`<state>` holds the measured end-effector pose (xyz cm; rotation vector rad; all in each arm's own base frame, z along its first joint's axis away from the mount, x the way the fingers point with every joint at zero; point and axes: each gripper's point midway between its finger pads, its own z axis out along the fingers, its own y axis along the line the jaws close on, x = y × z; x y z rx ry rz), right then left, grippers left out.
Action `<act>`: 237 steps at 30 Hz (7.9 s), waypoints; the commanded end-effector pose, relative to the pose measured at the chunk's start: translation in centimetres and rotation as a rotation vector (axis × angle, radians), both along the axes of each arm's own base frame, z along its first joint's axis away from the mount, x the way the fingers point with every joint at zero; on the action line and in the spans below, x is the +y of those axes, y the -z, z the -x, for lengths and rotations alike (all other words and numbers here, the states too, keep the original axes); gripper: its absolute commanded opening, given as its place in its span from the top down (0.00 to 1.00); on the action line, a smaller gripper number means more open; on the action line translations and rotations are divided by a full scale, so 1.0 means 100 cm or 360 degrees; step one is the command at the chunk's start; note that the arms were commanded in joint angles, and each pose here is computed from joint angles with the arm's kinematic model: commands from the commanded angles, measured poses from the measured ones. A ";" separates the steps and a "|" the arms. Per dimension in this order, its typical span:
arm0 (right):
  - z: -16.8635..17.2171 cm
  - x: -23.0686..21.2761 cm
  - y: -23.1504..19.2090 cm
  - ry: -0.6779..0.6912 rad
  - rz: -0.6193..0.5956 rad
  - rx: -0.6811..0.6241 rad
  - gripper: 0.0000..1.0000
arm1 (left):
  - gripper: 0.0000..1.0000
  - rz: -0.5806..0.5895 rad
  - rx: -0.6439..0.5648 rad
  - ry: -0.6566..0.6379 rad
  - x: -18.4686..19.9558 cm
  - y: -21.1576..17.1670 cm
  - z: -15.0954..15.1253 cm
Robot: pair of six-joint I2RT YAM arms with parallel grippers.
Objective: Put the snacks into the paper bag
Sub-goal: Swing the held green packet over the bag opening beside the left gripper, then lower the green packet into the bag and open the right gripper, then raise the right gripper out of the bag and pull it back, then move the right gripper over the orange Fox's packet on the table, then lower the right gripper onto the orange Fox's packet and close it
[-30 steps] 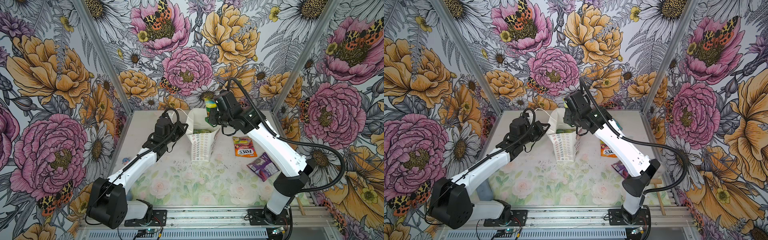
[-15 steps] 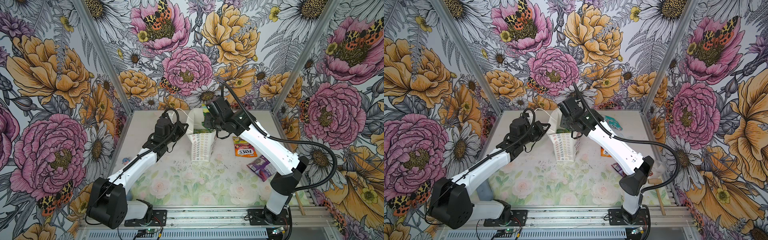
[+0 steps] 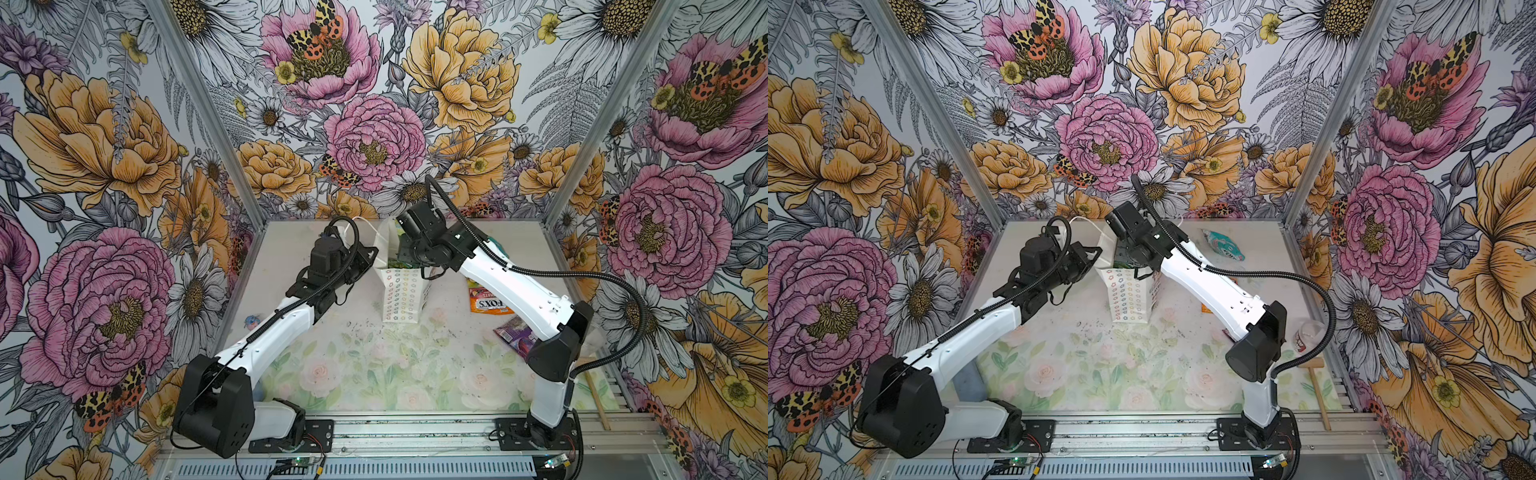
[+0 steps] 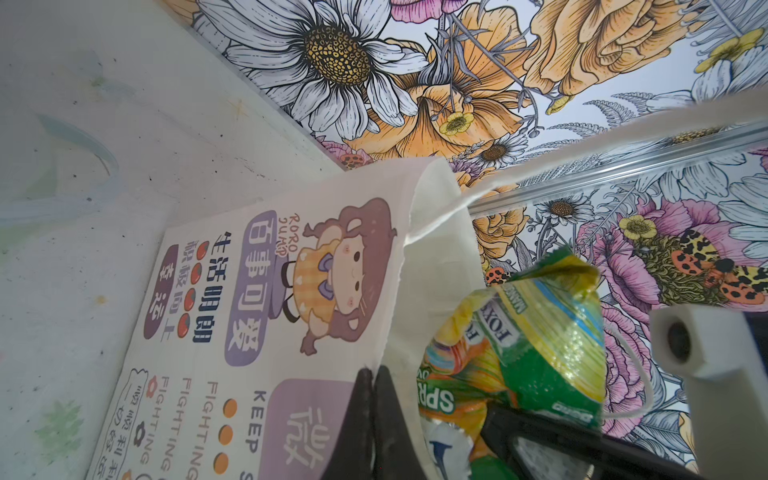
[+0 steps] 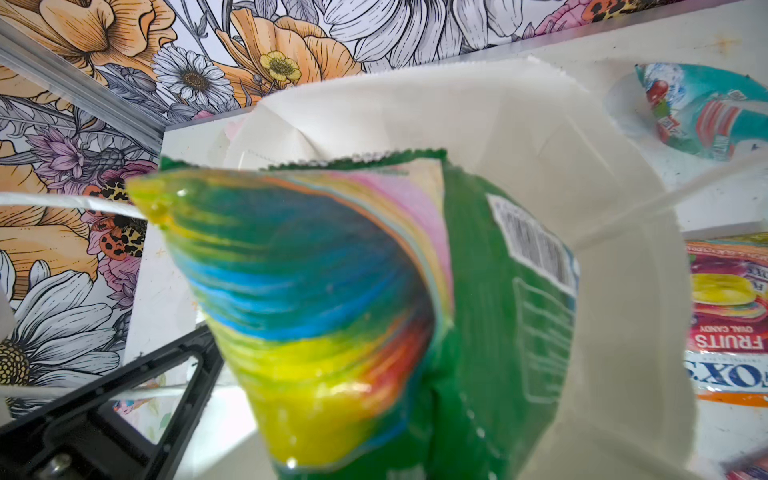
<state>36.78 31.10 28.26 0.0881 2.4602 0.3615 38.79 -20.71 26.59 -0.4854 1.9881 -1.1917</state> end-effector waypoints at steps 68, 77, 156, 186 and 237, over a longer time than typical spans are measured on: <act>0.030 0.001 -0.040 -0.0147 -0.0013 -0.0082 0.55 | 1.00 0.0026 -0.0054 0.0035 -0.012 -0.010 0.000; 0.050 0.002 -0.086 -0.0412 -0.0085 -0.0209 0.37 | 1.00 0.0028 -0.0050 0.0024 -0.007 -0.008 0.000; 0.025 -0.289 0.086 0.0020 -0.0206 0.0409 0.16 | 1.00 0.0032 -0.0053 -0.0035 0.008 -0.010 0.004; -0.002 -0.318 0.183 0.0076 -0.0198 0.0732 0.17 | 1.00 0.0031 -0.0035 -0.0066 0.015 -0.004 0.003; -0.039 -0.312 0.234 -0.0011 -0.0003 0.0836 0.16 | 1.00 0.0019 -0.0013 -0.0064 0.014 0.002 0.000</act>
